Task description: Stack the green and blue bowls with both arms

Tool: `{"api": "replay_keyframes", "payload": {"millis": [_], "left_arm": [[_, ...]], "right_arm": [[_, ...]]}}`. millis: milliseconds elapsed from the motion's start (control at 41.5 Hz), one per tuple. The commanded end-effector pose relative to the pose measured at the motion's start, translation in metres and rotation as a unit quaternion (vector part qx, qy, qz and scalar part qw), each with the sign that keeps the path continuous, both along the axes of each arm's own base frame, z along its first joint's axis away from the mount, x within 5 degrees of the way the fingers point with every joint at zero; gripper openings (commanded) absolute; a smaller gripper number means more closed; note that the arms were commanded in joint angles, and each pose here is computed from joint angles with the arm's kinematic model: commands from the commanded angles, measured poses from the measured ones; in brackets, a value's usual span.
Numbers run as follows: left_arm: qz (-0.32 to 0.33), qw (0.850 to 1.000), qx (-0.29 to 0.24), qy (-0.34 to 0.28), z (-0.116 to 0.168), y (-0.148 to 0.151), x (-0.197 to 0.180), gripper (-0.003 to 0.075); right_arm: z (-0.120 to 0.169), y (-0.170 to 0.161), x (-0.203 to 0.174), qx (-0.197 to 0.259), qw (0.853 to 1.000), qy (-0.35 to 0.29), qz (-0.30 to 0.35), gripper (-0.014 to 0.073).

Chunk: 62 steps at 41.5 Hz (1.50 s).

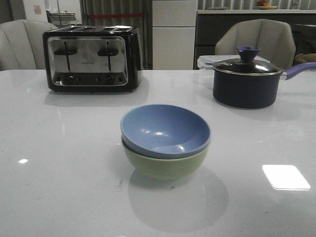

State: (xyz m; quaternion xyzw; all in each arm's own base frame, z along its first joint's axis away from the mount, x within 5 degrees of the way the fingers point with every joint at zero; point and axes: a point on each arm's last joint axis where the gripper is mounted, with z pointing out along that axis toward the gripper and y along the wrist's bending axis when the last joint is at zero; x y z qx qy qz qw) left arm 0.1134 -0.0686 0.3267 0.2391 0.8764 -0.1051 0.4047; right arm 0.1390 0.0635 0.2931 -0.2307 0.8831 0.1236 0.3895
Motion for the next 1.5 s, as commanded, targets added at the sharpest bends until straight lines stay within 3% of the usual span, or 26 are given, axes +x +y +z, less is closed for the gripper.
{"api": "replay_keyframes", "payload": {"millis": [0,121,217,410,530,844,1037,1471], "left_arm": [[0.039,0.995,-0.034,-0.079,0.016,0.015,-0.003,0.0093],[0.076,0.979,-0.064,-0.180,0.009,0.032,-0.013,0.0097],[0.105,0.958,-0.074,-0.257,-0.012,0.044,-0.026,0.0099],[0.172,0.916,-0.092,-0.349,-0.059,0.060,-0.048,0.0099],[0.211,0.899,-0.121,-0.364,-0.084,0.065,-0.056,0.0099],[0.222,0.892,-0.131,-0.373,-0.115,0.066,-0.059,0.0099],[0.207,0.895,-0.115,-0.378,-0.115,0.065,-0.059,0.0099],[0.196,0.880,-0.109,-0.418,-0.107,0.065,-0.060,0.0099]], "right_arm": [[0.014,-0.001,0.003,0.018,0.999,-0.040,-0.012,0.0043],[0.014,-0.001,0.003,0.018,0.999,-0.040,-0.012,0.0043],[0.014,-0.001,0.003,0.018,0.999,-0.040,-0.012,0.0043],[0.014,-0.001,0.003,0.018,0.999,-0.040,-0.012,0.0043],[0.014,-0.001,0.003,0.018,0.999,-0.040,-0.012,0.0043],[0.014,-0.001,0.003,0.018,0.999,-0.040,-0.012,0.0043],[0.014,-0.001,0.003,0.018,0.999,-0.040,-0.012,0.0043],[0.014,-0.001,0.003,0.018,0.999,-0.040,-0.012,0.0043]]}}
